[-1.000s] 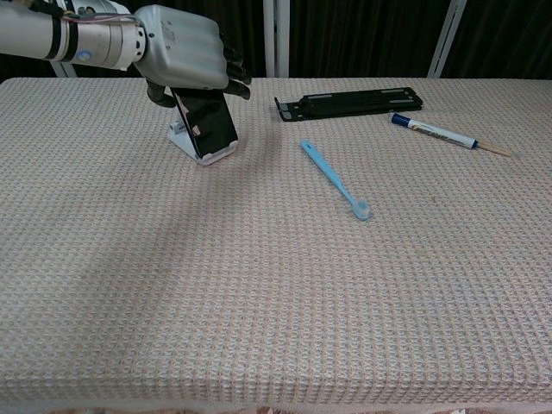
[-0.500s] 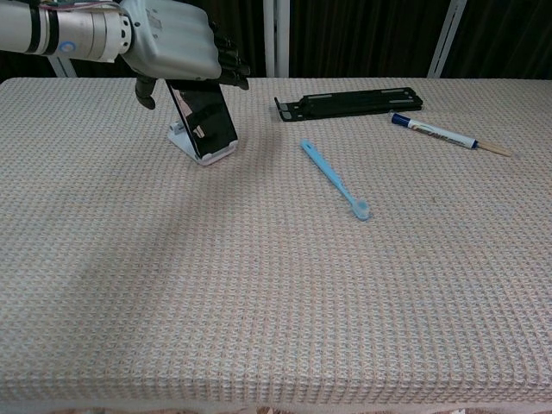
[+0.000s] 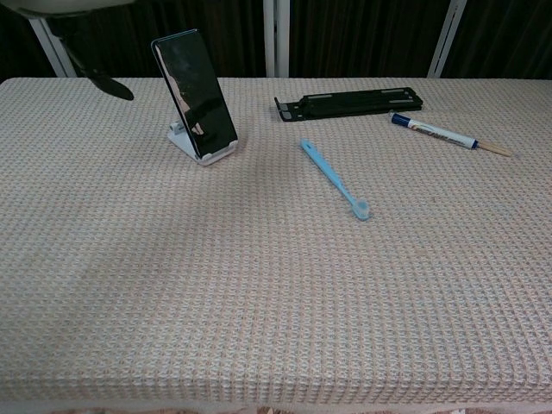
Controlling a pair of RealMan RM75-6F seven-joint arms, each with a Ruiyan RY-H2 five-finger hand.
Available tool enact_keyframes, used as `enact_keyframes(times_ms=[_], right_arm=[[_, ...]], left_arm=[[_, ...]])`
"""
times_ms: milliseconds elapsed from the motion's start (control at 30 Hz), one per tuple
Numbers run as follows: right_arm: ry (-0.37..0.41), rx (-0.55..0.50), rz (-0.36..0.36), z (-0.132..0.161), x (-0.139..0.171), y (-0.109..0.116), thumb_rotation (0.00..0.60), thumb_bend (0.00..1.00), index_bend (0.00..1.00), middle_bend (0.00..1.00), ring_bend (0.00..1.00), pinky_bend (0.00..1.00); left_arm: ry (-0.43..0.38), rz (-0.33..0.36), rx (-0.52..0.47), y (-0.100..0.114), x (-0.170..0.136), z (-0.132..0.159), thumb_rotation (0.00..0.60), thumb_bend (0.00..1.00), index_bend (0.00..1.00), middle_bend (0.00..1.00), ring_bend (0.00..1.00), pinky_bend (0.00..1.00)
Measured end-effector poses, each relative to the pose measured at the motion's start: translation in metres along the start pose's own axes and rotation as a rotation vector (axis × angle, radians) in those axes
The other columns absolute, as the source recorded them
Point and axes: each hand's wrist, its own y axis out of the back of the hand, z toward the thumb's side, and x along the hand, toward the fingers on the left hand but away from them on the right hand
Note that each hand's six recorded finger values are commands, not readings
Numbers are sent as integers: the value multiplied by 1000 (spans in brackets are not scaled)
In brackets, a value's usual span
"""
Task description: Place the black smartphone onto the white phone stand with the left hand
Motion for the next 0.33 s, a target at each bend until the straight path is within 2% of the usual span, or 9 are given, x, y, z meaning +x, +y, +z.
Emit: enact_keyframes(times_ms=[167,333], right_arm=[[26,-13,-38,6,-2,1,600,190,0,0,0,0],[72,-30,-75,16,-4,-3,600,189,0,0,0,0]], left_arm=[[245,21,-206,-20,-90,-32,258,0,42,40,21,201],[451,-62,-394,-63,-176,-49,196,0,42,34,22,200]])
